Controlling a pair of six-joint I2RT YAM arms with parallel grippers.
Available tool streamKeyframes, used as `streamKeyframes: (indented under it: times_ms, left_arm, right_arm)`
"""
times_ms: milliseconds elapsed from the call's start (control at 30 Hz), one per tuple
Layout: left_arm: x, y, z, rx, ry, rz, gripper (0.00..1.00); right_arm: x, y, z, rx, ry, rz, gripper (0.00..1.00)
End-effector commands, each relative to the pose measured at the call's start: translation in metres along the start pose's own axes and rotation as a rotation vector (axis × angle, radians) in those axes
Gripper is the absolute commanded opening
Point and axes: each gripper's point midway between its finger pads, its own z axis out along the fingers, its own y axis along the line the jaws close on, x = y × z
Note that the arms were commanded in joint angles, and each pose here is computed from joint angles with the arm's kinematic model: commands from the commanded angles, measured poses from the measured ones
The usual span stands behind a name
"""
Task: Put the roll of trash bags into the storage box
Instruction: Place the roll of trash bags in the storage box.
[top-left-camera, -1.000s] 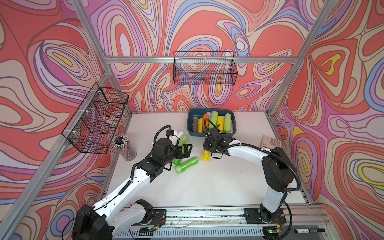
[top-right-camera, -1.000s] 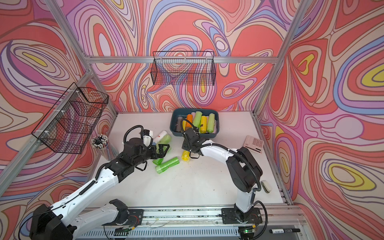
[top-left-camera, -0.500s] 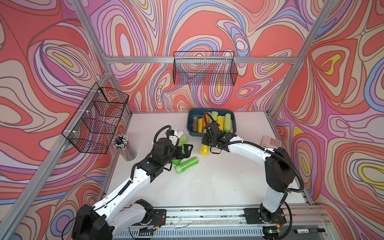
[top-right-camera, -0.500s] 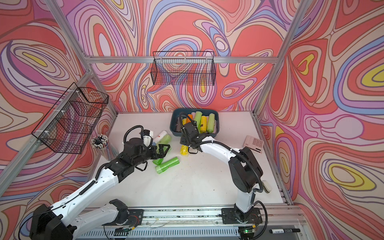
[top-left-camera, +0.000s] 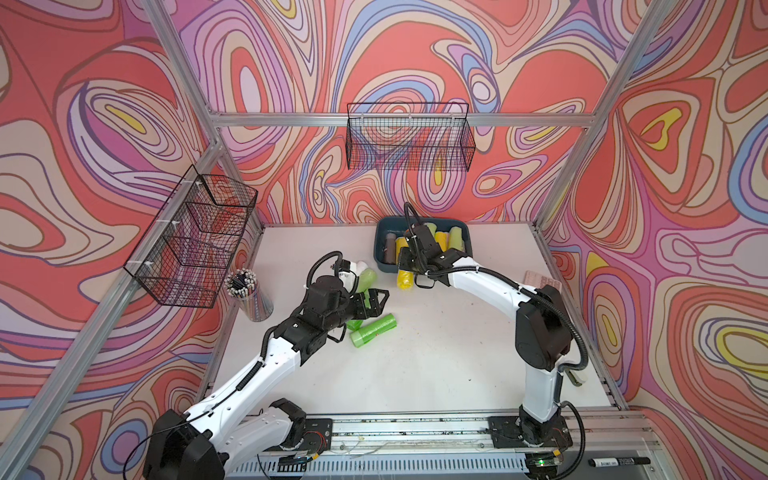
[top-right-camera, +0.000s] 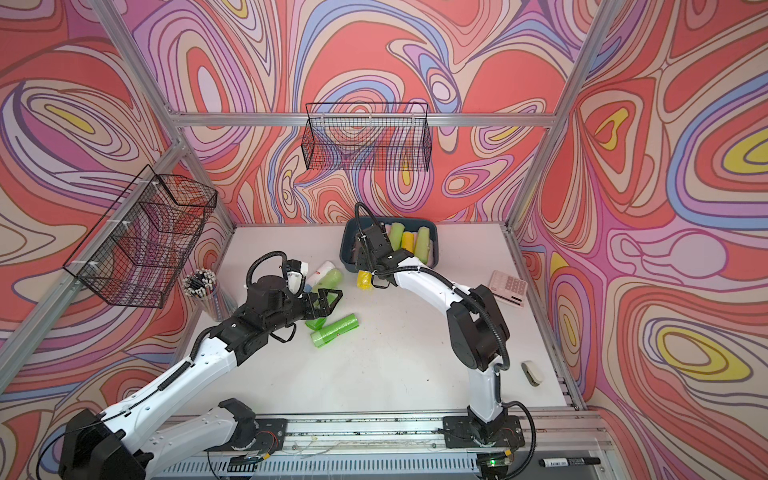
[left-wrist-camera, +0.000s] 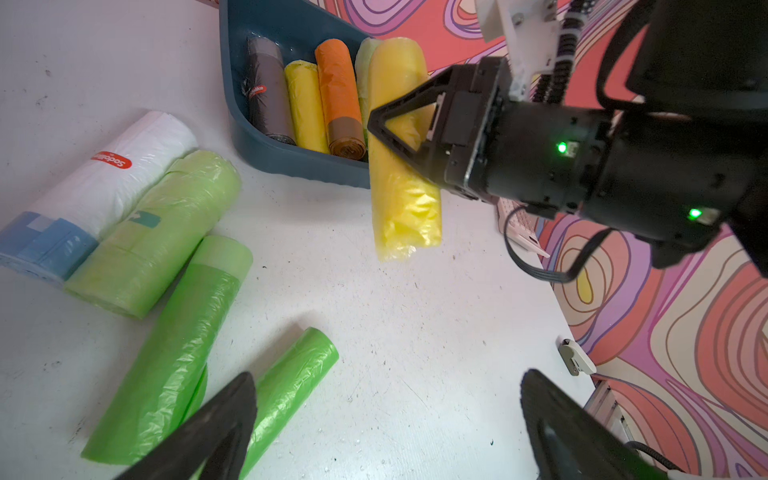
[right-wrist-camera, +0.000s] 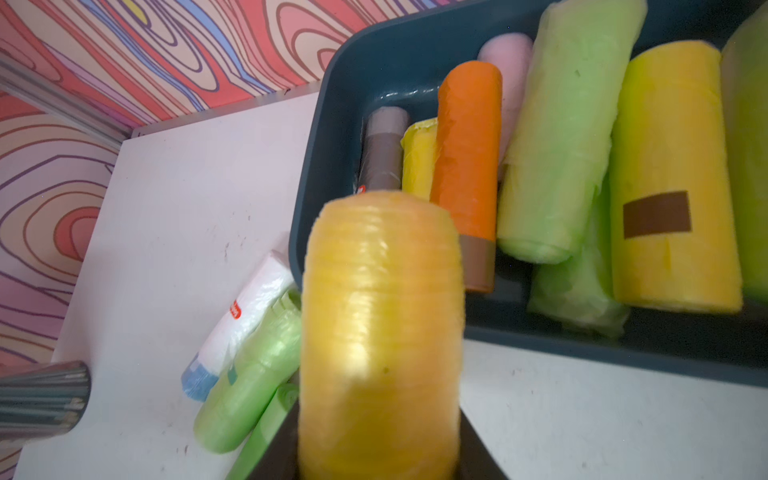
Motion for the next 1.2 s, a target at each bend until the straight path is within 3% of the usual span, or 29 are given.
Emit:
streamKeyframes:
  times_ms: [0, 333, 767, 1167]
  left_arm:
    - [-0.011, -0.004, -0.012, -0.012, -0.028, -0.005, 1.00]
    - [-0.015, -0.004, -0.022, -0.049, -0.012, 0.008, 1.00]
    - [-0.014, -0.005, -0.020, -0.069, 0.030, -0.002, 1.00]
    - [-0.017, -0.008, -0.010, -0.068, 0.053, -0.022, 1.00]
  right_arm:
    - [-0.025, 0.007, 0.012, -0.007, -0.062, -0.050, 0.23]
    - [-0.054, 0.001, 0.064, 0.013, -0.090, -0.045, 0.22]
    - [-0.081, -0.017, 0.105, -0.019, -0.186, 0.045, 0.23]
    - [-0.070, -0.030, 0.151, -0.020, -0.179, 0.025, 0.24]
